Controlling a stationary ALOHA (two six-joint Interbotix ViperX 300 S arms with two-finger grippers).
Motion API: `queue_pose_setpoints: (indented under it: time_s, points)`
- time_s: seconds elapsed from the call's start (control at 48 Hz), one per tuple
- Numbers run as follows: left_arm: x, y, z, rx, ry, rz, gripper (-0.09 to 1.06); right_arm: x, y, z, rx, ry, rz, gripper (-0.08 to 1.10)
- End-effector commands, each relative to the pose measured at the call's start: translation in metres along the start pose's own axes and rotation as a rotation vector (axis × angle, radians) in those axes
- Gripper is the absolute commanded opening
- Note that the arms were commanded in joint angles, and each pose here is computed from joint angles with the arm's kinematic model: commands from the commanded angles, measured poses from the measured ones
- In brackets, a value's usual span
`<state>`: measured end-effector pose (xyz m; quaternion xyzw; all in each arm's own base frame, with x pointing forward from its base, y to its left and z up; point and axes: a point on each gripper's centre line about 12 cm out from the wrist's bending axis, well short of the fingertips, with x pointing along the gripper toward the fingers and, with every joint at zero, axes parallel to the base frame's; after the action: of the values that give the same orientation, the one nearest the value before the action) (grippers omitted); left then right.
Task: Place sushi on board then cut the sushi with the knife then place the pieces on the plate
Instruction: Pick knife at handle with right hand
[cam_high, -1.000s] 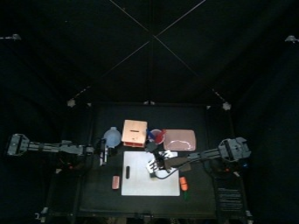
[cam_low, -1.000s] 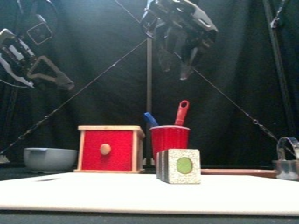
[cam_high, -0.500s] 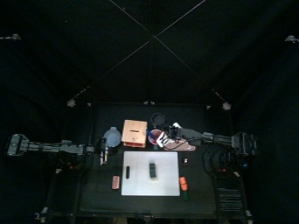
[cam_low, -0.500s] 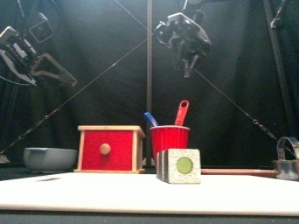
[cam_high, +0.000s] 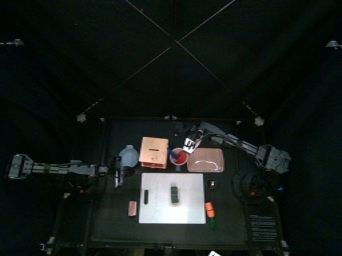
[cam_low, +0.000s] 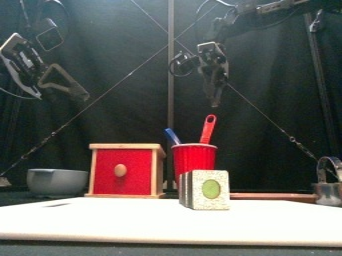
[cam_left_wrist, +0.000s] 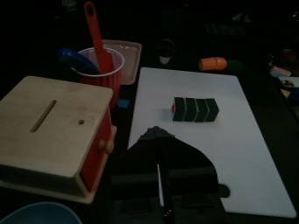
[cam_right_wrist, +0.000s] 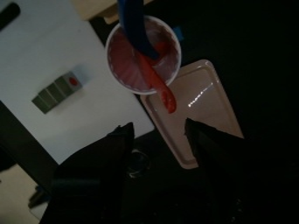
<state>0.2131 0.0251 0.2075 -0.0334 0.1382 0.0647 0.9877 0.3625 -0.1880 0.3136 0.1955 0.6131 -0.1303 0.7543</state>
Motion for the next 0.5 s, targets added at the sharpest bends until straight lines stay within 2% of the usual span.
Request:
queue_pose_setpoints:
  time_s: [0.021,0.229,0.5]
  points:
    - [0.002,0.002,0.010,-0.006,-0.027,0.010,-0.02,-0.006,-0.006,0.008,-0.012,-0.013,0.035,0.85]
    - [0.002,0.002,0.009,-0.008,-0.025,0.012,-0.02,0.015,-0.009,0.022,-0.032,0.034,0.084,0.85]
    - [0.001,0.003,0.008,-0.009,-0.022,0.017,-0.02,0.032,-0.012,0.020,-0.024,0.081,0.099,0.85]
